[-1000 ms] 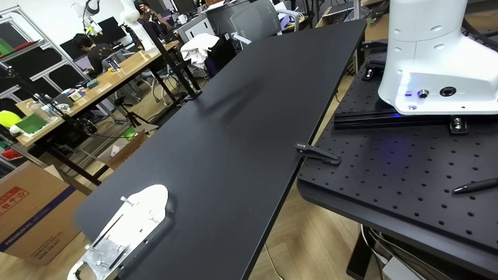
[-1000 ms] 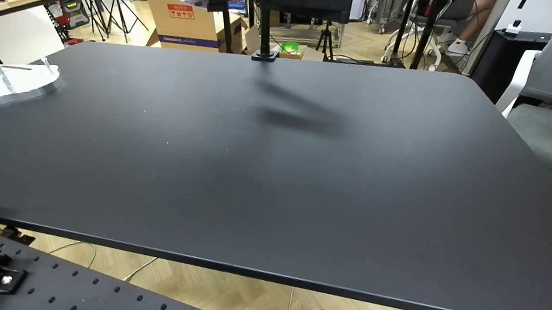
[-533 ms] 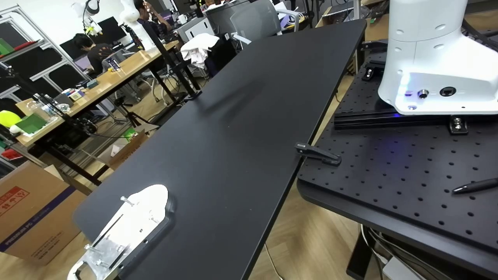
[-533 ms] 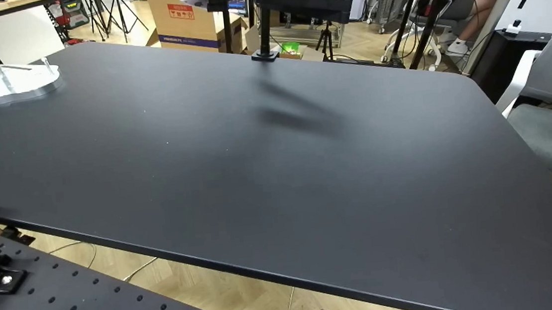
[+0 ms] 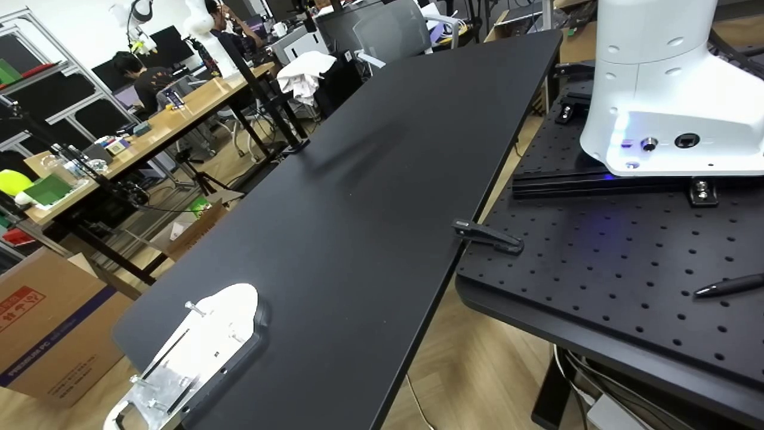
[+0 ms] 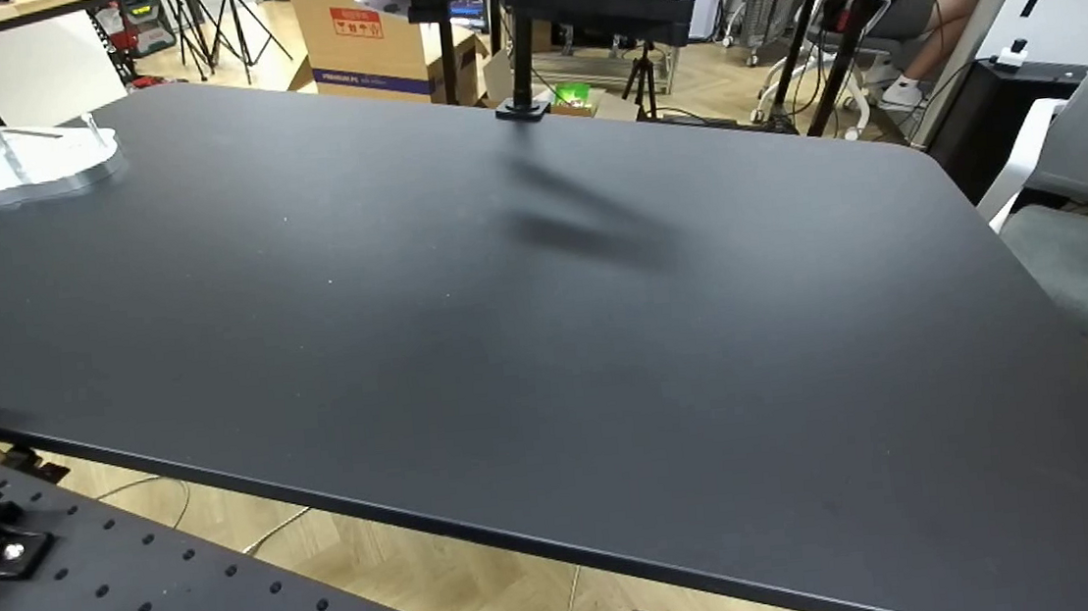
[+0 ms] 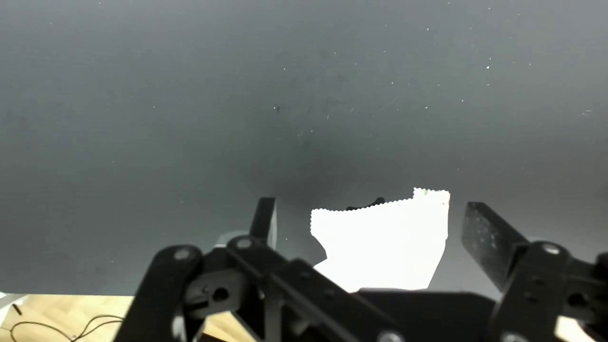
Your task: Place the cloth on the table
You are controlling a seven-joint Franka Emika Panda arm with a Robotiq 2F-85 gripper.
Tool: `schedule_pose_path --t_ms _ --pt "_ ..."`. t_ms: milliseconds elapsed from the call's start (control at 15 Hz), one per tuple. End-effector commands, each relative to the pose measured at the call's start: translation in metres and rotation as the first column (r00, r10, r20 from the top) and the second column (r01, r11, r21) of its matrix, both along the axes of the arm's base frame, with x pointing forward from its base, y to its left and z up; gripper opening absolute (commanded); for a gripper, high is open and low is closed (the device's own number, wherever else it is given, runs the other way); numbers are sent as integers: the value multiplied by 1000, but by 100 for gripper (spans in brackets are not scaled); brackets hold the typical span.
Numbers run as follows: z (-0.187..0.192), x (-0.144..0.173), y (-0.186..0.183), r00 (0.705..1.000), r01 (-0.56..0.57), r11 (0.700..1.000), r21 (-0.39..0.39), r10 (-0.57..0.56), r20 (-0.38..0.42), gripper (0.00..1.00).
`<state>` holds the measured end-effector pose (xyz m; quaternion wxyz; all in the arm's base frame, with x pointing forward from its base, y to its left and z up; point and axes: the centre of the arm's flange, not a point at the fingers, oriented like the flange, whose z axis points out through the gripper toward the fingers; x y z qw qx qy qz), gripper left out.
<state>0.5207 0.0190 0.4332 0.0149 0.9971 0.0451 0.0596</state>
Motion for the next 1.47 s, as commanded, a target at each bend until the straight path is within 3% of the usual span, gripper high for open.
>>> schedule_pose_path --t_ms 0,333,733,800,933,1400 --pt "-8 26 -13 1000 16 1000 -10 -16 15 100" --pt "-17 64 -23 999 2 1000 -30 -1 41 100" --pt "-35 100 -9 999 -44 999 -26 44 8 100" --pt "-38 104 -6 999 -49 999 -22 49 4 75" --pt "-42 110 -2 998 -58 998 -21 58 1 68" --pt "-45 116 6 997 -79 997 -17 78 -22 19"
